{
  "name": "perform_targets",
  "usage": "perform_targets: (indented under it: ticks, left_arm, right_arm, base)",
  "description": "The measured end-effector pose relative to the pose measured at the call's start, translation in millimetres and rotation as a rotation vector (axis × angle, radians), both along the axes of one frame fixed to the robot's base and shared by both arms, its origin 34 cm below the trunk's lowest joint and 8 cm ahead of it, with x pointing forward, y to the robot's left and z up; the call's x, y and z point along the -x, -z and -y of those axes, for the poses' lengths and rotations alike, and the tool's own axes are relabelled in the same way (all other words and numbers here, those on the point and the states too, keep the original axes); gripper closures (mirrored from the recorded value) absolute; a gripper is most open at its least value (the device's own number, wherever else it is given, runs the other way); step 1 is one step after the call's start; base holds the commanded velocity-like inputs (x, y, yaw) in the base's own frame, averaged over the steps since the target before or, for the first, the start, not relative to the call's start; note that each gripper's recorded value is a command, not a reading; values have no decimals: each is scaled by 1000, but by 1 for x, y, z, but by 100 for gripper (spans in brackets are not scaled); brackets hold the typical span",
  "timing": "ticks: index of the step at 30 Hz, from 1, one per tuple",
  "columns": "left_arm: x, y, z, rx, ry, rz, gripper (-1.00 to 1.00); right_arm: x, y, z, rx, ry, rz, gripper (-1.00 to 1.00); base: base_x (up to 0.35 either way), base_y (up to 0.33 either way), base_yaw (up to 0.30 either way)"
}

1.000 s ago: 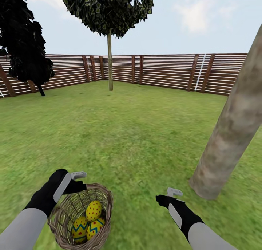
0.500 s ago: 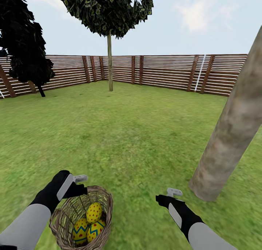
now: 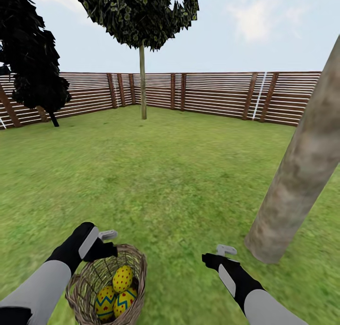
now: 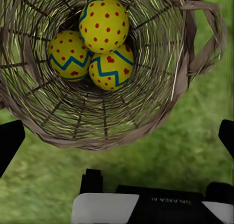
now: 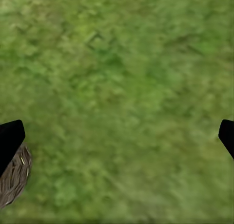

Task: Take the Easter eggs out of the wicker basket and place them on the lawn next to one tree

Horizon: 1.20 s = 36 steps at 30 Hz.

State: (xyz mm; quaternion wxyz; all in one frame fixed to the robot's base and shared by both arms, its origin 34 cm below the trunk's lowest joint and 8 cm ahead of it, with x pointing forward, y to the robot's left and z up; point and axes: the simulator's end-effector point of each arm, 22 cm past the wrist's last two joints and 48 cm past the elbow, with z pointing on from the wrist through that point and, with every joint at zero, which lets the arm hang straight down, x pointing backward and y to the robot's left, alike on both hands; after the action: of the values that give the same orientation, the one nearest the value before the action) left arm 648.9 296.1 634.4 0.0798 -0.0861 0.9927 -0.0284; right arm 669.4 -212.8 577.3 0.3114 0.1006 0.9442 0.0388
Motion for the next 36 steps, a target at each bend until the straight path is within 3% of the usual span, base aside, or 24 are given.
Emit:
perform_targets:
  ticks: [36]
  left_arm:
    - [-2,-60,3,16,4,-1,-100]
  right_arm:
    - [-12,-69,-8,-15,7,42,-100]
  base:
    - [0,0,0]
